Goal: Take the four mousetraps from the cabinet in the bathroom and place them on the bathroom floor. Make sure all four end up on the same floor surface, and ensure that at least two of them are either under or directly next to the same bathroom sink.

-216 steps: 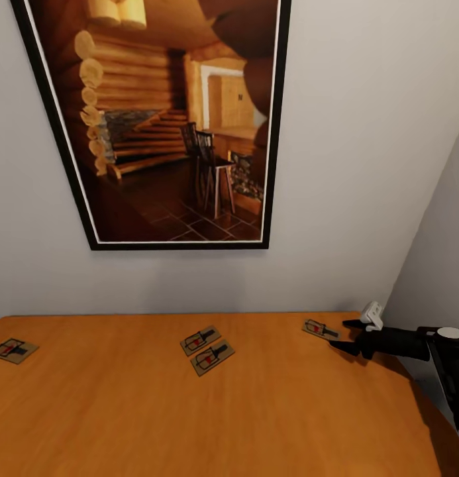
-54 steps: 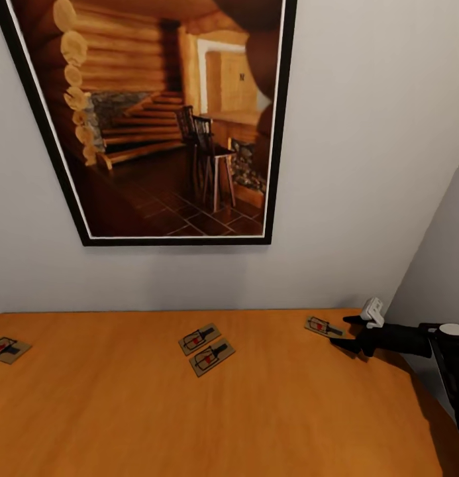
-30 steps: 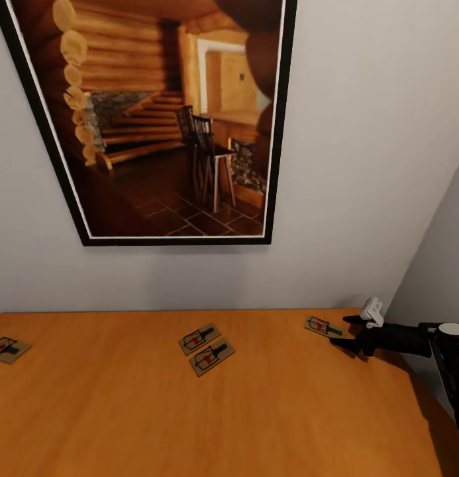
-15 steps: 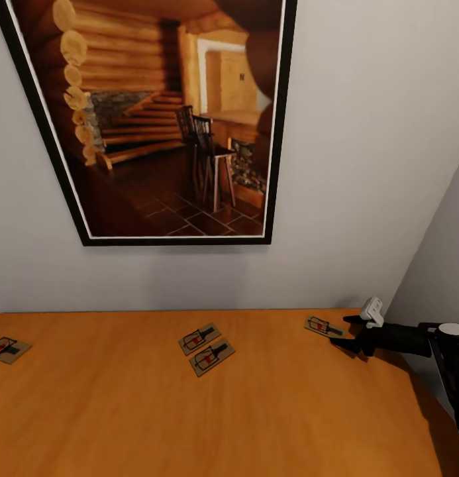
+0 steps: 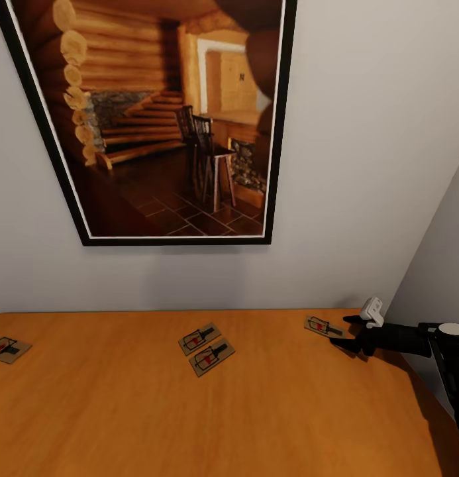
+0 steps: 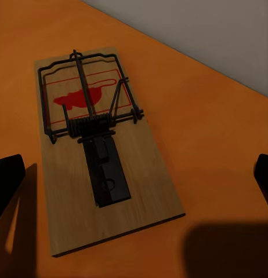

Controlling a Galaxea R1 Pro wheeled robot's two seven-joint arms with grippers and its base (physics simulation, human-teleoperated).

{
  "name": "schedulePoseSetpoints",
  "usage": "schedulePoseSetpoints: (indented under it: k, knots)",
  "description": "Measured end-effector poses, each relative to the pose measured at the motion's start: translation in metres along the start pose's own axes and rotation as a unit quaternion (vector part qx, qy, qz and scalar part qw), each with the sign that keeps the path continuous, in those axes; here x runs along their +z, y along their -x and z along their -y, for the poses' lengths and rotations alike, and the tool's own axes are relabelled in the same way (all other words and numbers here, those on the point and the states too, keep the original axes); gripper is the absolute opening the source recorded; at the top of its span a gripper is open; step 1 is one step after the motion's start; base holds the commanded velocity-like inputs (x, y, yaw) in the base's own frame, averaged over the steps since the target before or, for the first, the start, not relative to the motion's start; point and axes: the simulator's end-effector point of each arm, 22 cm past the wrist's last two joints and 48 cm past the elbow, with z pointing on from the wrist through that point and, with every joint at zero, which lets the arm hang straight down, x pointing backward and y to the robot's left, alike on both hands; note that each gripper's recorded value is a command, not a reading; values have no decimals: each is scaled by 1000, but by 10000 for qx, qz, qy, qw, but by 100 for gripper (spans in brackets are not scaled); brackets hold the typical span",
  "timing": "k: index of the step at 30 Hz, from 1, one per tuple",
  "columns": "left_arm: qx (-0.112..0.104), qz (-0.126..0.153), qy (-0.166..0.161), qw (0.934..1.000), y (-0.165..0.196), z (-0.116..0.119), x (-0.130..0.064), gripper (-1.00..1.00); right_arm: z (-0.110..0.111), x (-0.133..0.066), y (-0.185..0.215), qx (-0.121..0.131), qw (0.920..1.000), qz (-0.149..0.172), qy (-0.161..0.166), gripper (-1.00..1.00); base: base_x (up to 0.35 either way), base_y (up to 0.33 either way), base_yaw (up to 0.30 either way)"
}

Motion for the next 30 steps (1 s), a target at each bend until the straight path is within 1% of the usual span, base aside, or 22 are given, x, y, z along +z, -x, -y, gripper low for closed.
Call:
schedulePoseSetpoints:
  k: [30]
  knots:
    - [1, 0, 0, 10000, 0, 0, 0, 100, 0, 0, 0, -17, 10000, -6, -9, 100, 0, 0, 0]
